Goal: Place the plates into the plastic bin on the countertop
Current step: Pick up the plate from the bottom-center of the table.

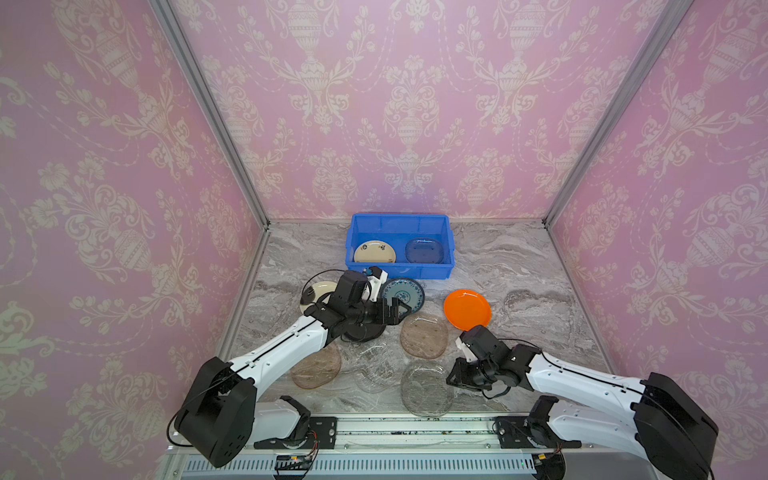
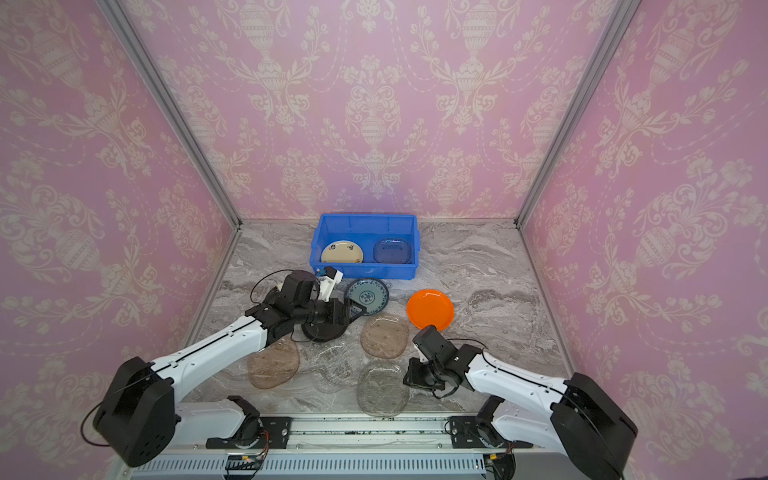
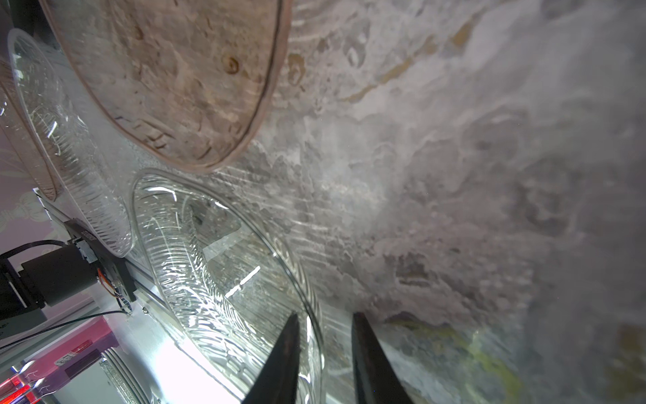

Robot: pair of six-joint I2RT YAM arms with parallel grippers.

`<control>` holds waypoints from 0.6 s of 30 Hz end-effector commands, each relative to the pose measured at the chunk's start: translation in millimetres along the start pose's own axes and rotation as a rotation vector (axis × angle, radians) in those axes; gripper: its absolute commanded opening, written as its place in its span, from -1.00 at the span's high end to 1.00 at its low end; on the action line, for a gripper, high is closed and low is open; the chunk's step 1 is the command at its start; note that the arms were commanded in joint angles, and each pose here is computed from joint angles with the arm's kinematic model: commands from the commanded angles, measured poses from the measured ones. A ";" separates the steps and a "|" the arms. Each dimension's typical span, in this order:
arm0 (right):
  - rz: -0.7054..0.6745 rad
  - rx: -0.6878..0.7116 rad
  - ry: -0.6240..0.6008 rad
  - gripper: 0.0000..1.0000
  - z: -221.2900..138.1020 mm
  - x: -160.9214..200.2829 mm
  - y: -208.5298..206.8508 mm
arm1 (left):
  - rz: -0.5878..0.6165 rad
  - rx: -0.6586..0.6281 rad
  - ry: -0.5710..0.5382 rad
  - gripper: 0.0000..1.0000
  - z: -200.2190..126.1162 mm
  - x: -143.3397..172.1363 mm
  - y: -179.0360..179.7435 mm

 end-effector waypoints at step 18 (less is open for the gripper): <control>0.016 0.003 0.033 0.68 5.1 10.2 -6.4 | -0.019 -0.049 0.012 -0.99 10.4 5.7 11.9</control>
Point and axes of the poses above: each gripper's point midway between its finger pads, its own z axis out along the fingers, its own y axis along the line the jaws close on, x = y × z, the point moved 8 cm from there along -z, back along the fingers, and after that the axes turned 9 degrees about -z, right-handed, at the moved point
